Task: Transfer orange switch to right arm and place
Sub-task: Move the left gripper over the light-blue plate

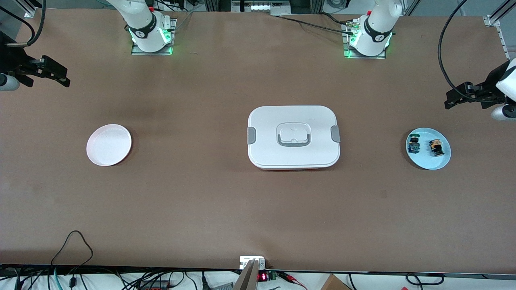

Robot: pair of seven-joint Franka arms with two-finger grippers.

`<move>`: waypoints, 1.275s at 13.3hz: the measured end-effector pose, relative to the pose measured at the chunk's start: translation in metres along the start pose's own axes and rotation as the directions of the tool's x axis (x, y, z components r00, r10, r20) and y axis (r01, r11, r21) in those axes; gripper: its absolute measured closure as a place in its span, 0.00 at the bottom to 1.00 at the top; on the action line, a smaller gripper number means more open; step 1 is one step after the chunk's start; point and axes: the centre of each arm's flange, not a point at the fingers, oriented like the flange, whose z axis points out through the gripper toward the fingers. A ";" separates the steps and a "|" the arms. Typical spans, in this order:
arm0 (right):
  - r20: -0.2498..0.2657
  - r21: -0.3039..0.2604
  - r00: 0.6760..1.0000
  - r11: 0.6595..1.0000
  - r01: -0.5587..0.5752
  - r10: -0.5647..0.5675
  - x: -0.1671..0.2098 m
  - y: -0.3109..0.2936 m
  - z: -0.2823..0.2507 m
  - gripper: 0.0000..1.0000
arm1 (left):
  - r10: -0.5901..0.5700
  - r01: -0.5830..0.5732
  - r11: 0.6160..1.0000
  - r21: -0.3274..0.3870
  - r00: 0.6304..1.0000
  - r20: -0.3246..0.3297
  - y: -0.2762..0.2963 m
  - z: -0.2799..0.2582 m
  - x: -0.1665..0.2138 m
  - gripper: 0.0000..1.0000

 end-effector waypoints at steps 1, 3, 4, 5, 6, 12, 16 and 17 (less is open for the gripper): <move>0.000 0.000 1.000 1.000 0.000 0.000 0.000 0.000 0.000 0.00 | 0.000 0.000 1.000 0.000 1.000 0.000 0.000 0.000 0.000 0.00; 0.000 0.000 1.000 1.000 0.001 -0.001 0.000 0.000 0.000 0.00 | -0.002 0.002 1.000 0.000 1.000 -0.001 0.001 0.000 0.000 0.00; 0.000 0.000 1.000 1.000 0.001 -0.001 0.000 0.000 0.000 0.00 | -0.003 0.003 1.000 0.000 1.000 -0.002 0.001 -0.001 0.000 0.00; 0.000 0.000 1.000 1.000 0.001 -0.001 0.000 0.000 0.000 0.00 | -0.005 0.005 1.000 0.000 1.000 -0.005 0.000 -0.002 0.000 0.00; 0.000 0.000 1.000 1.000 0.001 -0.001 0.000 0.000 0.000 0.00 | -0.006 0.006 1.000 0.000 1.000 -0.011 0.000 -0.005 0.000 0.00; 0.000 0.000 1.000 1.000 0.001 -0.001 0.000 0.000 0.000 0.00 | -0.013 0.013 1.000 0.000 1.000 -0.001 -0.003 -0.004 0.001 0.00; 0.000 0.000 1.000 1.000 0.001 -0.001 0.000 0.000 0.000 0.00 | 0.015 -0.015 1.000 -0.001 0.998 0.057 -0.006 0.021 0.006 0.00; 0.000 0.000 1.000 1.000 0.001 -0.001 0.000 0.000 0.000 0.00 | 0.030 -0.030 1.000 -0.002 0.996 0.083 -0.011 0.035 0.009 0.00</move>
